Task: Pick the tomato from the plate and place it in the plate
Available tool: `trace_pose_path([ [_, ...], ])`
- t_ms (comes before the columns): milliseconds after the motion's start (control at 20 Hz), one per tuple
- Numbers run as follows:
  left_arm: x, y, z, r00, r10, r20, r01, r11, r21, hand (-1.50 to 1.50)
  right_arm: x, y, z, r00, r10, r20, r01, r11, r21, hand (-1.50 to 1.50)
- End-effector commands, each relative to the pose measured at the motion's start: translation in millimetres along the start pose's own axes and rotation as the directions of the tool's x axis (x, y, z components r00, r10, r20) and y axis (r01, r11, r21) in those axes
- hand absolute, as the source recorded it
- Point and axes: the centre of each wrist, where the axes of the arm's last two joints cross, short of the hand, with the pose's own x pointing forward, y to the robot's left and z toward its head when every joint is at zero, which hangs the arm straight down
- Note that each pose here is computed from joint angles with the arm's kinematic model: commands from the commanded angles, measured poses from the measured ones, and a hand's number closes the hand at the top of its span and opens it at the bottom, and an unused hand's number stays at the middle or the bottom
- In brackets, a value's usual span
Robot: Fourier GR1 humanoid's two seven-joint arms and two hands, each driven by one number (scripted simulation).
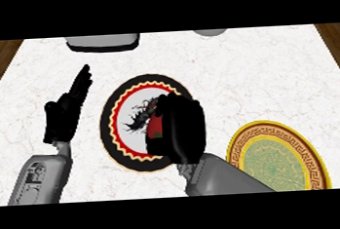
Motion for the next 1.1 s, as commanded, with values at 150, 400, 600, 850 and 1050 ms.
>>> trace_pose_path([
  [150,21.7,2.4,-13.0,0.999,-0.024,0.025,0.024,1.0,-0.018,0.0,-9.8,46.9,-37.6,0.978,0.125,-0.164,-0.114,0.991,0.075,1.5],
  [400,12.1,-13.2,-9.7,0.999,0.009,0.043,-0.008,0.999,-0.038,0.0,-31.3,62.1,-40.5,0.96,-0.043,-0.275,0.077,0.99,0.114,-1.5],
  [600,3.1,-12.5,-9.4,1.0,0.002,0.018,-0.001,0.999,-0.051,0.0,-41.0,76.5,-40.3,0.957,-0.1,-0.271,0.126,0.989,0.08,-1.5],
  [850,12.2,-16.9,-8.6,0.999,0.012,0.031,-0.011,0.998,-0.056,0.0,-24.1,62.7,-47.3,0.919,-0.306,-0.248,0.316,0.949,0.004,-1.5],
  [1050,7.5,-0.1,-11.3,1.0,0.01,-0.001,-0.01,1.0,-0.021,0.0,-15.5,54.3,-43.7,0.86,-0.482,-0.164,0.464,0.875,-0.137,-1.5],
])
